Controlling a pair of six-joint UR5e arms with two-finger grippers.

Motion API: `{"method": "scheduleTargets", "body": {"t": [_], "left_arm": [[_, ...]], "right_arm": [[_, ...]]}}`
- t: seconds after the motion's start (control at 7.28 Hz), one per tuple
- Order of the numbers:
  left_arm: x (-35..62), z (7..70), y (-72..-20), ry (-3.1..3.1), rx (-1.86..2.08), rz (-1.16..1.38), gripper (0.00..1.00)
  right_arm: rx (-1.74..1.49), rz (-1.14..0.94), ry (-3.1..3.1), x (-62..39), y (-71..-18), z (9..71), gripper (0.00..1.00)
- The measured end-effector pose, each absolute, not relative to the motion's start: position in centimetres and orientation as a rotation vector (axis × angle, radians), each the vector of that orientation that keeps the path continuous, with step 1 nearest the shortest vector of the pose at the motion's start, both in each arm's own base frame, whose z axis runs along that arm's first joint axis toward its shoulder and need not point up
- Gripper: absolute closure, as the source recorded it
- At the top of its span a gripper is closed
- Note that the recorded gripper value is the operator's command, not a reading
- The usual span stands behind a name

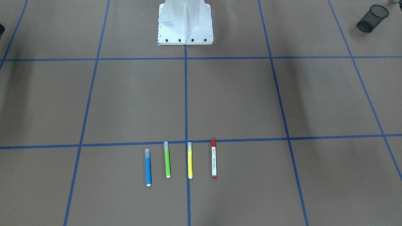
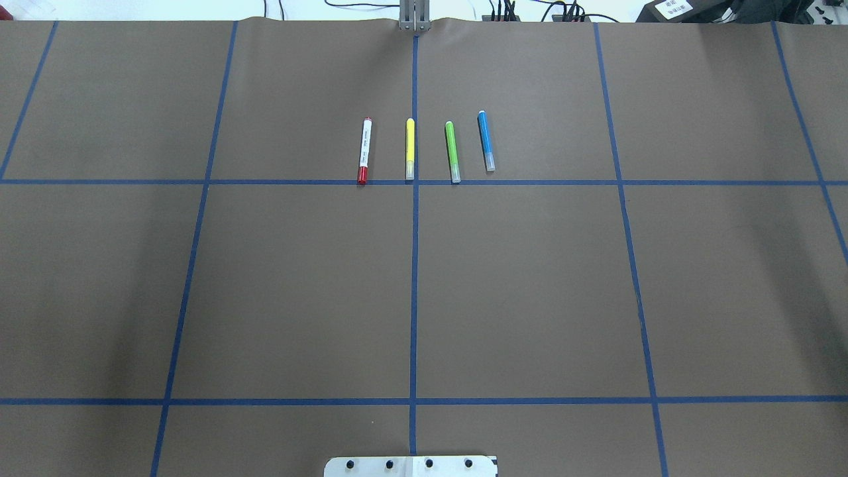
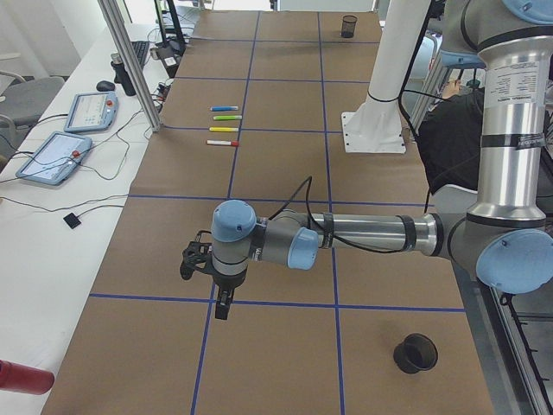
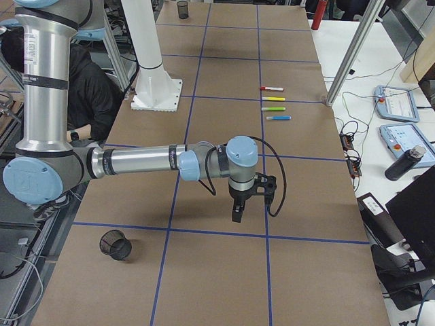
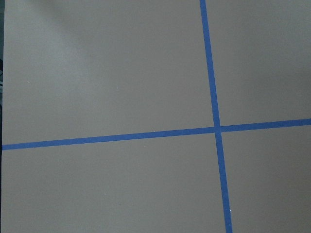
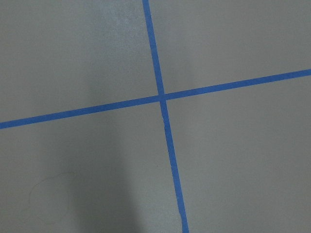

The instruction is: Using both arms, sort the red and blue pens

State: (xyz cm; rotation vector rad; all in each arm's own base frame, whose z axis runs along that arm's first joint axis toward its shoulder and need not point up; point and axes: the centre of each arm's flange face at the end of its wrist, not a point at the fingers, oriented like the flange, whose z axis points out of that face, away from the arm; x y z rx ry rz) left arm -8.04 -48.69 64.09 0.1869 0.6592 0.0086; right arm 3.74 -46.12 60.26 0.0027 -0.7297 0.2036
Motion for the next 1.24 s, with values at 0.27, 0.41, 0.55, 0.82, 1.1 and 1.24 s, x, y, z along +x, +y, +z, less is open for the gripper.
{"method": "scheduleTargets", "body": {"t": [0.27, 0.41, 0.55, 0.82, 1.1, 1.24], "left_arm": [[-8.02, 64.2, -48.59, 0.66, 0.184, 0.008, 0.0], [-7.99, 64.3, -48.57, 0.66, 0.182, 0.008, 0.0], [-7.96, 64.39, -48.56, 0.66, 0.18, 0.007, 0.0], [-7.97, 64.47, -48.55, 0.661, 0.179, 0.005, 0.0], [-7.96, 64.53, -48.55, 0.662, 0.177, 0.002, 0.0], [-7.91, 64.59, -48.55, 0.662, 0.175, 0.002, 0.0]], "right_arm": [[0.002, 0.204, -0.73, 3.75, -46.1, 60.28, 0.0], [0.003, 0.203, -0.731, 3.73, -46.12, 60.21, 0.0], [0.004, 0.203, -0.732, 3.73, -46.14, 60.18, 0.0], [0.004, 0.203, -0.733, 3.72, -46.15, 60.15, 0.0], [0.005, 0.203, -0.735, 3.7, -46.19, 60.09, 0.0], [0.006, 0.202, -0.736, 3.69, -46.24, 60.01, 0.0]]}}
